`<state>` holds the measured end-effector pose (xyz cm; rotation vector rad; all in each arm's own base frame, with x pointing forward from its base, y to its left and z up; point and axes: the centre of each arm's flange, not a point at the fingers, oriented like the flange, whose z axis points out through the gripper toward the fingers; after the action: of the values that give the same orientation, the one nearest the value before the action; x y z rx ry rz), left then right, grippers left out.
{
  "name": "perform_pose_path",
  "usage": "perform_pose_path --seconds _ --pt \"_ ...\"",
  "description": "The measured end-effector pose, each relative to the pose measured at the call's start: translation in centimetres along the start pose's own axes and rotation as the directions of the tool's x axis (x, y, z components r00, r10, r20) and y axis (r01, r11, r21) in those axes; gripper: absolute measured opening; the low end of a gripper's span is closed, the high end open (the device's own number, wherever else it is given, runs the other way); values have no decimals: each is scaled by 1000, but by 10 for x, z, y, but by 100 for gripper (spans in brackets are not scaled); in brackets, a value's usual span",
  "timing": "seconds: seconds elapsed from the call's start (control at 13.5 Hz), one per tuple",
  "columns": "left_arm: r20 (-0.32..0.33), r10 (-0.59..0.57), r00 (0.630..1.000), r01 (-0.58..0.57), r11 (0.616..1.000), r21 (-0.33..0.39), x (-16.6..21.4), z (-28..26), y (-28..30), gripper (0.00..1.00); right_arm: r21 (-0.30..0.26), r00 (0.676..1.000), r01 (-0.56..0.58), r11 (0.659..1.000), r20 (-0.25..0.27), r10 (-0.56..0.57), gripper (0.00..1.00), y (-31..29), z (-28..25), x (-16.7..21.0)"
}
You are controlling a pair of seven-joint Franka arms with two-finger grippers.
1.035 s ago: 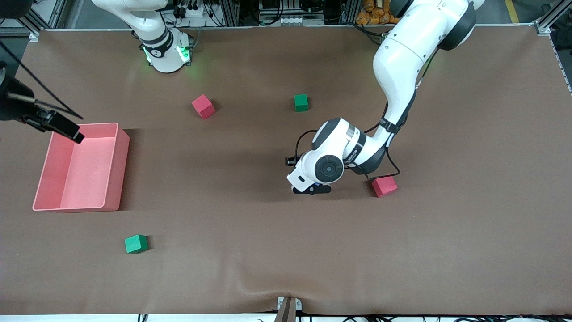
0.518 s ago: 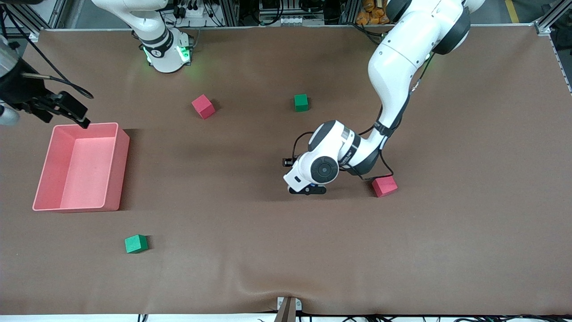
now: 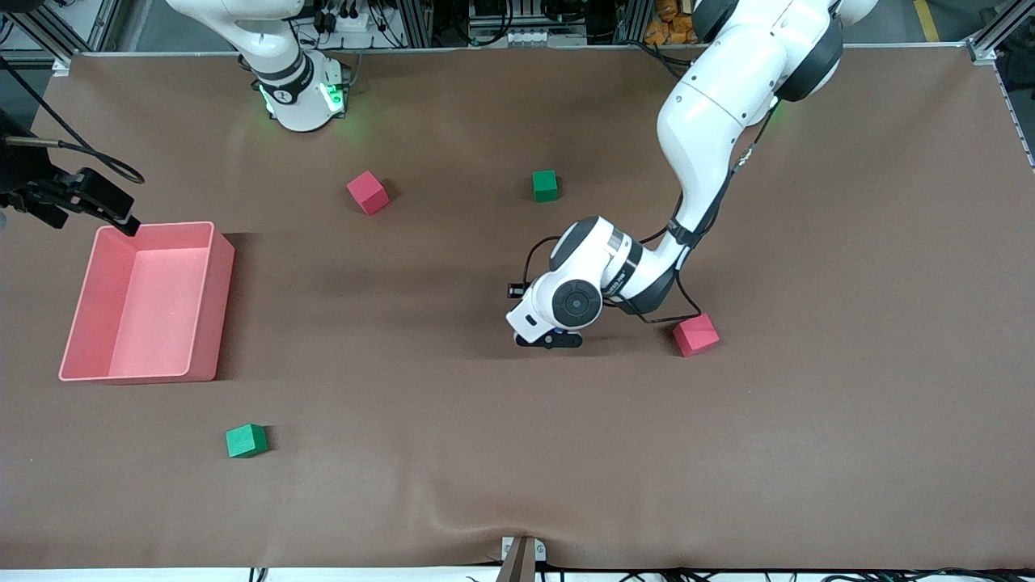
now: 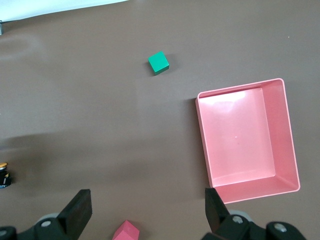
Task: Place and upright button with both arms
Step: 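Lower the left gripper and grasp the button body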
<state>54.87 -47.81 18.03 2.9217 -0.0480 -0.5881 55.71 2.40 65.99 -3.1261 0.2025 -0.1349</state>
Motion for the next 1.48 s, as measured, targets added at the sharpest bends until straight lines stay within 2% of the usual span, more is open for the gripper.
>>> perform_pose_path --seconds 0.07,0.22,0.67,0.74,0.96,1.33,1.48 --pt "2 3 1000 -3 1000 1 0 1 0 65 0 1000 1 1000 -1 -1 100 0 -3 0" --pt "4 11 1000 -11 1000 4 -1 3 0 60 -1 1000 2 1000 1 -2 100 1 -6 -1" --pt "4 49 999 -49 999 10 1 4 -2 53 -9 1000 12 1000 14 -12 100 1 -3 -2" --pt "4 50 999 -50 999 10 1 4 -2 48 -11 1000 13 1000 17 -12 100 1 -3 -2" --pt "2 50 999 -50 999 10 2 3 -3 41 -15 1000 14 1000 21 -14 100 2 -3 -2" --pt "-18 41 999 -40 999 10 8 -5 -8 41 -16 1000 16 1000 23 -16 100 2 -2 -2" --pt "-39 0 999 0 1000 -1 9 -19 -5 41 -16 1000 17 1000 25 -16 100 2 -2 -3"
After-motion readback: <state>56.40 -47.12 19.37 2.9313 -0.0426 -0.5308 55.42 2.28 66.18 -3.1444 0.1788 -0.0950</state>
